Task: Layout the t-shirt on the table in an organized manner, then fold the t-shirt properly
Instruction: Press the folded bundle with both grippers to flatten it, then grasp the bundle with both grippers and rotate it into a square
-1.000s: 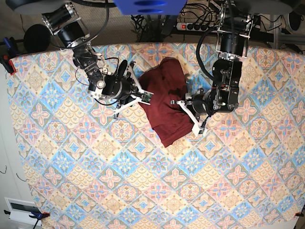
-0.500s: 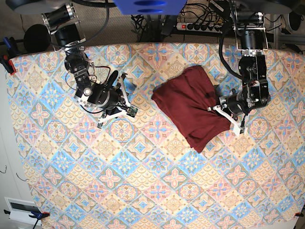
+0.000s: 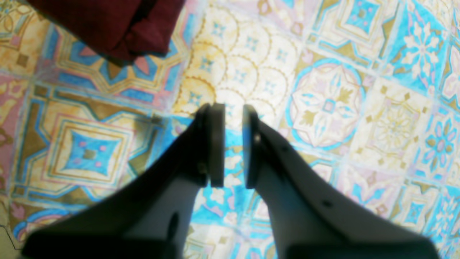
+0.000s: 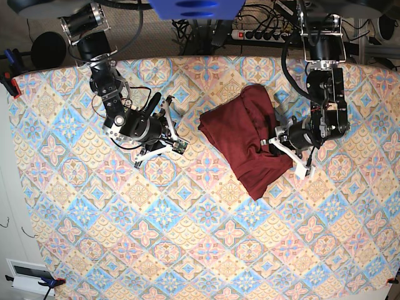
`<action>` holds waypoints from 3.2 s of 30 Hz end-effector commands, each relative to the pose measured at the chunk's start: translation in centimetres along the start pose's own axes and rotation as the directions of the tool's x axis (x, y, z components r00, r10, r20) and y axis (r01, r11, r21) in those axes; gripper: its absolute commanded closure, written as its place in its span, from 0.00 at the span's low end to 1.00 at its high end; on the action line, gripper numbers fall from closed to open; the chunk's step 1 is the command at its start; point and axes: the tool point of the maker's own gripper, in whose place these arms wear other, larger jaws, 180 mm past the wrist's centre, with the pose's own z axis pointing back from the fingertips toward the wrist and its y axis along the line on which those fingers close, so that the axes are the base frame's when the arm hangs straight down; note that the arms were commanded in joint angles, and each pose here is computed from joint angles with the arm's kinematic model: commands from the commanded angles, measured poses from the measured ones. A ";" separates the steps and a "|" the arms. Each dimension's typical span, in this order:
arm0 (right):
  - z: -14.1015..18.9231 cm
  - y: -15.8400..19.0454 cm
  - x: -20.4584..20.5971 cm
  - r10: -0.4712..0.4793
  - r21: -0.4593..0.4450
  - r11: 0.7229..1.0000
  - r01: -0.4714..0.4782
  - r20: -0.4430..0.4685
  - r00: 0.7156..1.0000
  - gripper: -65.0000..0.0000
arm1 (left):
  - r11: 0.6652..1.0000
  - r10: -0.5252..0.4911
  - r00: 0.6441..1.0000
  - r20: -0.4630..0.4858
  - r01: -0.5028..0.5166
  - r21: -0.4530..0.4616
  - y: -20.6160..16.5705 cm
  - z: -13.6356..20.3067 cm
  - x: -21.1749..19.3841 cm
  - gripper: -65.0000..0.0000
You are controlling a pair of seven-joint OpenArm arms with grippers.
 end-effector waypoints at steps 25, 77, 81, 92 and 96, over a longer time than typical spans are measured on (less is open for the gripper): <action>0.3 -0.7 1.8 -0.002 -0.019 1.000 0.003 0.054 0.999 0.88 | 0.964 0.204 0.959 0.198 -0.231 0.128 8.3 7.3 2.3 0.48; -0.4 9.7 13.2 0.043 0.175 0.979 -0.104 0.320 0.947 0.98 | 0.964 0.131 0.969 0.211 -0.175 0.203 4.5 0.5 1.0 1.00; -1.5 9.8 15.2 0.034 0.197 0.975 -0.105 0.331 0.943 0.98 | 0.956 0.117 0.962 0.247 -0.176 0.233 5.3 2.6 0.4 1.00; -5.2 9.2 17.5 0.010 0.264 0.961 -0.085 0.273 0.962 0.98 | 0.869 0.225 0.892 0.391 -0.365 0.334 12.1 8.3 -0.4 1.00; -5.9 8.6 17.9 0.005 0.272 0.958 -0.086 0.284 0.959 0.98 | 0.857 0.239 0.884 0.401 -0.387 0.341 12.8 8.8 -0.6 1.00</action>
